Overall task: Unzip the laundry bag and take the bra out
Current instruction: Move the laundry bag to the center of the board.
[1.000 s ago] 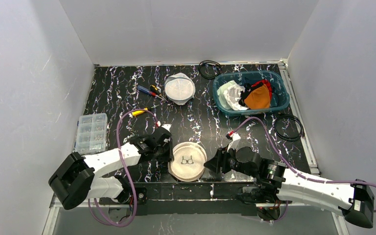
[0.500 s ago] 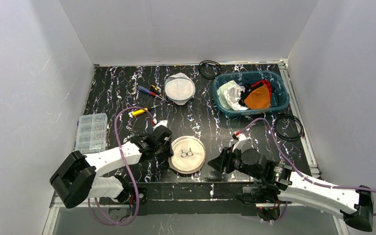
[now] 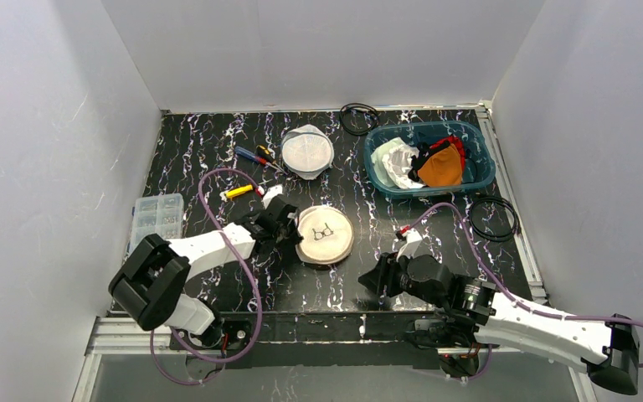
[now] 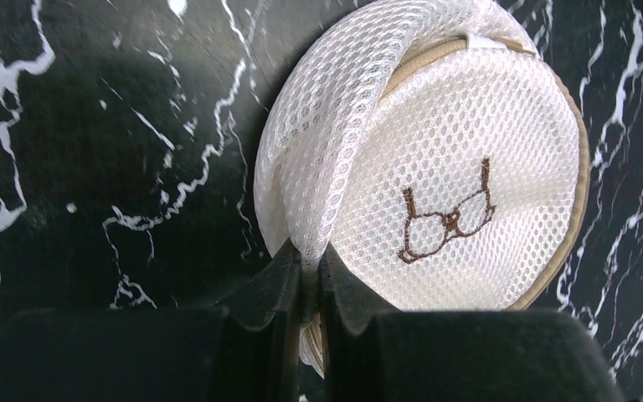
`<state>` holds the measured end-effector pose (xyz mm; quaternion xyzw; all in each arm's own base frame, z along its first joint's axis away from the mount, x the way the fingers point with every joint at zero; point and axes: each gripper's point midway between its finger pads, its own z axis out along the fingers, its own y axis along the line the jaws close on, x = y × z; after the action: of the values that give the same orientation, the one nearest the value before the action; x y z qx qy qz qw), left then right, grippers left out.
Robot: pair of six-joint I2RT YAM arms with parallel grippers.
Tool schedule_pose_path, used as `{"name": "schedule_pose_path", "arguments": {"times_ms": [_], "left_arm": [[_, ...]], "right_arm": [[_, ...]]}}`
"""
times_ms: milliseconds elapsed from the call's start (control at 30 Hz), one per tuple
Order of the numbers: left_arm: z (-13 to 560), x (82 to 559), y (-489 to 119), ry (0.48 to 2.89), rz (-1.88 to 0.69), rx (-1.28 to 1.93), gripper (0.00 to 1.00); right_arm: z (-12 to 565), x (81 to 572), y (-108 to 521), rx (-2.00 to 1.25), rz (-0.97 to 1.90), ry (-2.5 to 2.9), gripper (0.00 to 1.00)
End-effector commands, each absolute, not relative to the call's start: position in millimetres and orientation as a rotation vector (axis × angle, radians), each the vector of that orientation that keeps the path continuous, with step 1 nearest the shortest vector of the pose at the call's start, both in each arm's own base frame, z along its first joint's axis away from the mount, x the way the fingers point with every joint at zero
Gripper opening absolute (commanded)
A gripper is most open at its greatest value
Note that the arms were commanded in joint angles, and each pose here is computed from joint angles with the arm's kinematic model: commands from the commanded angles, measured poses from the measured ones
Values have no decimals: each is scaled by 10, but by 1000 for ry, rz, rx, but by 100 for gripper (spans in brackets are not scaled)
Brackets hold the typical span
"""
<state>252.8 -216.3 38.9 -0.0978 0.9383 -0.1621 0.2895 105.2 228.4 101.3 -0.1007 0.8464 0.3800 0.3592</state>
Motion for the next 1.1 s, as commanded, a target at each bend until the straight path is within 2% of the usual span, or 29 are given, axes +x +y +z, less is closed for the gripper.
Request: {"name": "schedule_pose_path", "arguments": {"times_ms": [0,533,1067], "left_arm": [[456,2803,-2114,2443,-425,-378,0],[371,3328,-1981,2456,-358,-477,0],[314,3456,-1957,2481,-362,-506,0]], "right_arm": [[1104,1146,2243,-267,905,2159,56],[1165,1259,2179,-260,821,2133,58],[1253,1300,2172,-247,813,2109,59]]}}
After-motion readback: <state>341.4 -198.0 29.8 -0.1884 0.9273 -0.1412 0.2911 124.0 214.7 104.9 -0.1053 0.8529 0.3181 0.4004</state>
